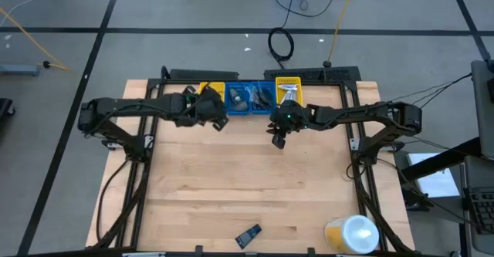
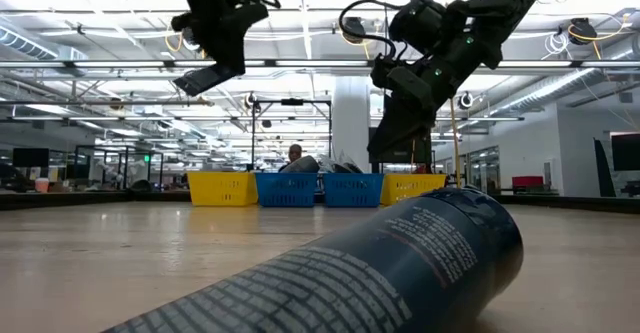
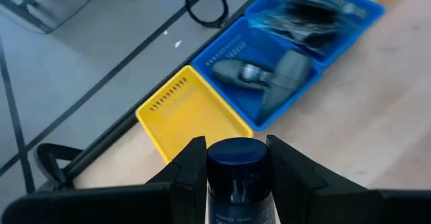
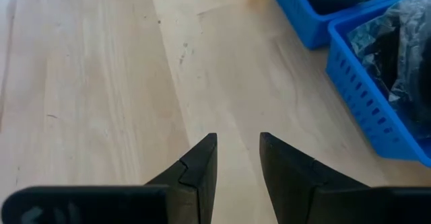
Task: Pick & Place Travel size toiletries
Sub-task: Put the blue shaving cream into the left yellow bin
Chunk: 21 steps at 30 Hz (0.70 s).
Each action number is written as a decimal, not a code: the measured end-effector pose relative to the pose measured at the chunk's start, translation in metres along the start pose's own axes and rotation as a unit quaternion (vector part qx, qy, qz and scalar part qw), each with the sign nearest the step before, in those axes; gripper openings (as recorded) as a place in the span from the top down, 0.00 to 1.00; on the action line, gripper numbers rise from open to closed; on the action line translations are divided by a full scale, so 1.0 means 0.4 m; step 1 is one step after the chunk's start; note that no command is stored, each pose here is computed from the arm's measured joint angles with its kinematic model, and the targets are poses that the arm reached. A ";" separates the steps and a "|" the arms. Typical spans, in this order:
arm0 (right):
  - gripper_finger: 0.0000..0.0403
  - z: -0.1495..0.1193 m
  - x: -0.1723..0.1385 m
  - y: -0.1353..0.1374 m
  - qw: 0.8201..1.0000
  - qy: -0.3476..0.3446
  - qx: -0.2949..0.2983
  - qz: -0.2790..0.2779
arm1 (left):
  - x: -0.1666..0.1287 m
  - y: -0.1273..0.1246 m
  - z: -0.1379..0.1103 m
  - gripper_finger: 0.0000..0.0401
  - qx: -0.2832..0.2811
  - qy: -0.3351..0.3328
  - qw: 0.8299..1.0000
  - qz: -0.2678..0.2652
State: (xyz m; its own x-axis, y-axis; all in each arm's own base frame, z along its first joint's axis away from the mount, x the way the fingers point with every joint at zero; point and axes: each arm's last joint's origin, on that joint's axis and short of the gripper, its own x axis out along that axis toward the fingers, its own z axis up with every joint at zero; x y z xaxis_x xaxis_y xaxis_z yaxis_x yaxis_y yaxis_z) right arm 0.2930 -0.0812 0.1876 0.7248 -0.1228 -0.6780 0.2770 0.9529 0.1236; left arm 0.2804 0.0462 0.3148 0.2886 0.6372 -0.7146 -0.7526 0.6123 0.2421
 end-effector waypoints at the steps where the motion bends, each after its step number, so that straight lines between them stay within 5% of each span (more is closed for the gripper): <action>1: 0.73 0.000 0.000 0.001 1.000 0.000 0.000 0.001 | 0.008 0.009 0.005 0.73 -0.004 0.005 1.000 0.001; 21: 0.73 0.004 0.000 0.002 1.000 -0.008 -0.002 0.001 | 0.157 0.151 0.059 0.73 -0.047 0.011 0.999 0.000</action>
State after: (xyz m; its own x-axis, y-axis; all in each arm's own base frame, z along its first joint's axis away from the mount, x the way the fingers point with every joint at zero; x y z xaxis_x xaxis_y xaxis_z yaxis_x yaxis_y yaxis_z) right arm 0.2941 -0.0810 0.1888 0.7349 -0.1251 -0.6666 0.2736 0.9540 0.1227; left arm 0.2670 0.1344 0.2999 0.2756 0.6267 -0.7289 -0.8059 0.5639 0.1801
